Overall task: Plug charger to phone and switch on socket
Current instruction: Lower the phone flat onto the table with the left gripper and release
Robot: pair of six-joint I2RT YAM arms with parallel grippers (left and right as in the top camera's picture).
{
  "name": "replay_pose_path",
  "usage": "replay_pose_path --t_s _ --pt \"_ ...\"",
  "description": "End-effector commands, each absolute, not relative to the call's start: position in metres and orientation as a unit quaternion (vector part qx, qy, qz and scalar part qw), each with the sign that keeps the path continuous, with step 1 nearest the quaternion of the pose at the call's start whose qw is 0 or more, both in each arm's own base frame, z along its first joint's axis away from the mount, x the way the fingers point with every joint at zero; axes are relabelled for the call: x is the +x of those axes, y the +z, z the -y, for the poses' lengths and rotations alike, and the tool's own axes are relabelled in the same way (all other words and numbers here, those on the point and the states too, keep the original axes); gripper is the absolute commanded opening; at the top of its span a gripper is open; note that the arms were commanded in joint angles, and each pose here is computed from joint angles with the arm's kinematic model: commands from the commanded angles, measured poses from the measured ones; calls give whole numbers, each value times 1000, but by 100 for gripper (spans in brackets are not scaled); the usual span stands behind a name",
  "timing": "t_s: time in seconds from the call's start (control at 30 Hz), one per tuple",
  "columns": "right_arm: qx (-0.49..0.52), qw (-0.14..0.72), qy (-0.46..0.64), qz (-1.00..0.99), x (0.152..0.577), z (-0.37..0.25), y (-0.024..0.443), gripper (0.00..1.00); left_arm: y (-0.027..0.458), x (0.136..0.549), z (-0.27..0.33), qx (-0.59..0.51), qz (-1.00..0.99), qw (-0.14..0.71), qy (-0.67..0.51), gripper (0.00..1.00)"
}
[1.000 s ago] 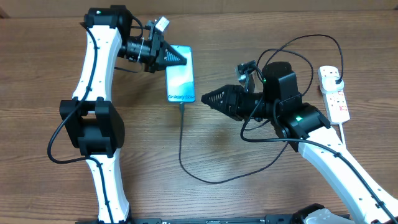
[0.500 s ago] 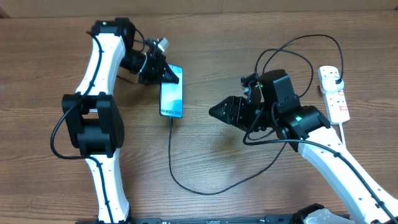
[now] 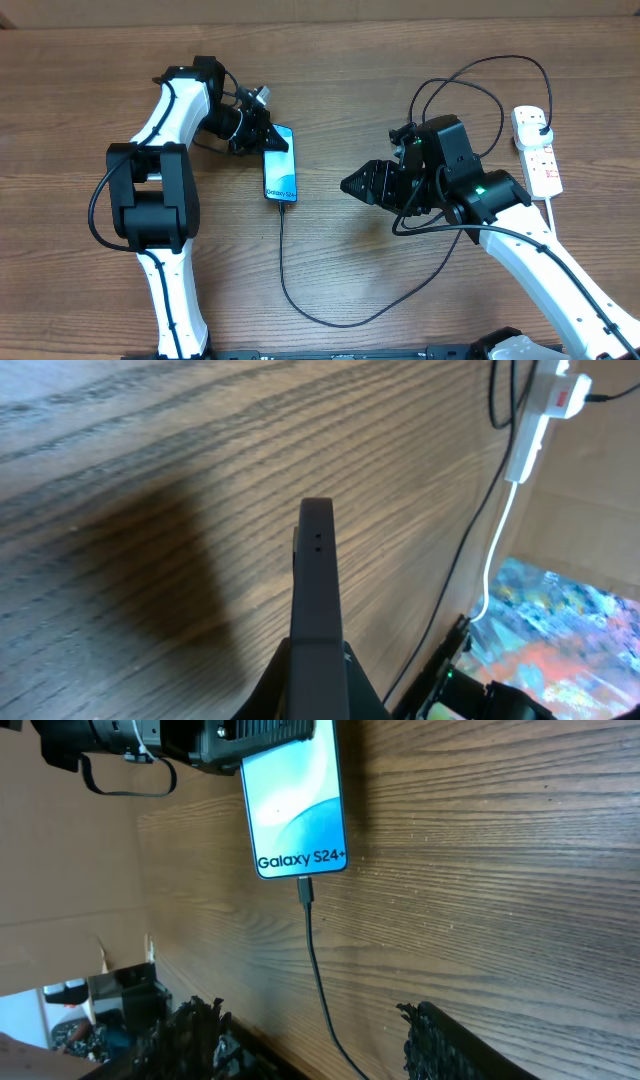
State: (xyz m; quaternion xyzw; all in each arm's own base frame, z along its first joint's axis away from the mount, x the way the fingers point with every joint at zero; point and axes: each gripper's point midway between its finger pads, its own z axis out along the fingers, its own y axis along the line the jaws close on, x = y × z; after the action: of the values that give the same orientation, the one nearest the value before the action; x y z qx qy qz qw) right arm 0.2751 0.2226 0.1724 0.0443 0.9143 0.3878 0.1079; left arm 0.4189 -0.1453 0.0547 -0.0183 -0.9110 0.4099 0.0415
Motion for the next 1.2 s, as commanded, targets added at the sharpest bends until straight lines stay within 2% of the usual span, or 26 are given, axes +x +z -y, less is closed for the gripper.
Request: replay_pose_path --t_s 0.0,0.27,0.77,1.17 --pt "35 116 378 -918 275 -225 171 62 57 418 143 -15 918 39 394 4" --pt "30 114 378 -918 272 -227 171 62 35 415 143 -4 917 64 394 5" --pt "31 113 378 -918 272 -227 170 62 31 416 141 -5 921 62 384 4" --pt "31 113 378 -918 272 -227 170 62 24 415 136 39 931 81 352 4"
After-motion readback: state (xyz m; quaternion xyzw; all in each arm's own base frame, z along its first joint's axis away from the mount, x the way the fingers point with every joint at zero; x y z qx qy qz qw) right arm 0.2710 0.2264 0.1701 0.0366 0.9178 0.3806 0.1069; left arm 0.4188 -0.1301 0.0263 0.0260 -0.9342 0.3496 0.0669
